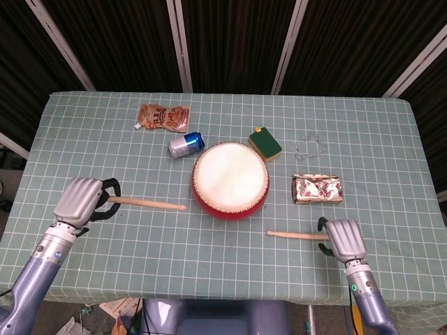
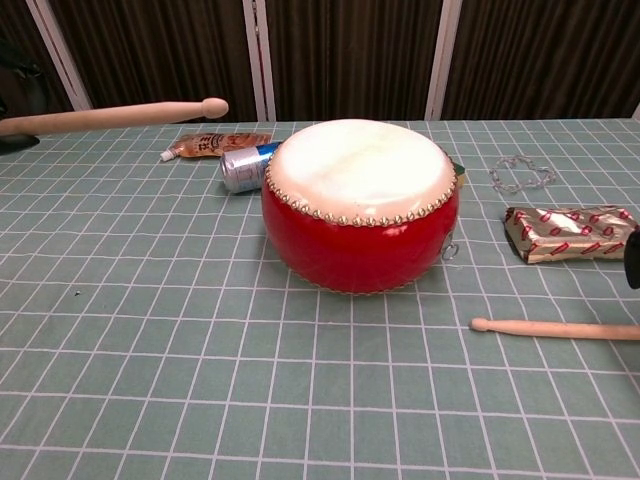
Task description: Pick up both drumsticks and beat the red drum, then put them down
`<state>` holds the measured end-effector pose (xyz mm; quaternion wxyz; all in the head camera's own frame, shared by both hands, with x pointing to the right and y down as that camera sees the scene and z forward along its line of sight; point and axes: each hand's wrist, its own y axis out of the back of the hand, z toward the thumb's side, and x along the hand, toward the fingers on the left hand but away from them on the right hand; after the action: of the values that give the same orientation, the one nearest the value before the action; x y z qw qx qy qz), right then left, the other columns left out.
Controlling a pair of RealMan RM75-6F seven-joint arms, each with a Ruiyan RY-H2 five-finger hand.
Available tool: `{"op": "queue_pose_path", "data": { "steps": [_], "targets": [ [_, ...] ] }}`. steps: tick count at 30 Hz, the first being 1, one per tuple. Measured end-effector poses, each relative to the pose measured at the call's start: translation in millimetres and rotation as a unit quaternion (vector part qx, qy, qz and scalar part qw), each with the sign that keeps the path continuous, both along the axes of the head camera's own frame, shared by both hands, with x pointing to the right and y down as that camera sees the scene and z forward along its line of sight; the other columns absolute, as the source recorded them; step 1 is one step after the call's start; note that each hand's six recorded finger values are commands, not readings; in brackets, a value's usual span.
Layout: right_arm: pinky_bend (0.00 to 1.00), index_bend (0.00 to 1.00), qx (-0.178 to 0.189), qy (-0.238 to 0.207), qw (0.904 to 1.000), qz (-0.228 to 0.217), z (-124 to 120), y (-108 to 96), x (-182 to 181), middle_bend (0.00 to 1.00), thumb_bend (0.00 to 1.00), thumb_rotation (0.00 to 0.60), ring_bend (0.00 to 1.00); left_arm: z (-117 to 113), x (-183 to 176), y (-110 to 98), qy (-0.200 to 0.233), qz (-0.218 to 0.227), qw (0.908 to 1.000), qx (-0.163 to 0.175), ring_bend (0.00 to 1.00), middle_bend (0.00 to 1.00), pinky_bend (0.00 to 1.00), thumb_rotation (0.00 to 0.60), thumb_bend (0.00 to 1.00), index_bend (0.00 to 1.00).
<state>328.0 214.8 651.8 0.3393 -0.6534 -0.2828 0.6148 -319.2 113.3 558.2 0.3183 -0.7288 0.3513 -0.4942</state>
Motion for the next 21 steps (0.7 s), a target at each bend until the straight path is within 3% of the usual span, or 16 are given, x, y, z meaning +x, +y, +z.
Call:
{"op": "queue_pose_path", "data": {
  "steps": [21],
  "targets": [
    [0.98,0.52,-0.020,0.014,0.9996,0.018,39.4,1.6,5.4,1.00,0.25,0.600,1.00,6.6,-4.9,-0.4,-0.008,0.000,1.0000,-0.005,1.00,1.00,1.00,0.600,0.51,0.78]
  ]
}}
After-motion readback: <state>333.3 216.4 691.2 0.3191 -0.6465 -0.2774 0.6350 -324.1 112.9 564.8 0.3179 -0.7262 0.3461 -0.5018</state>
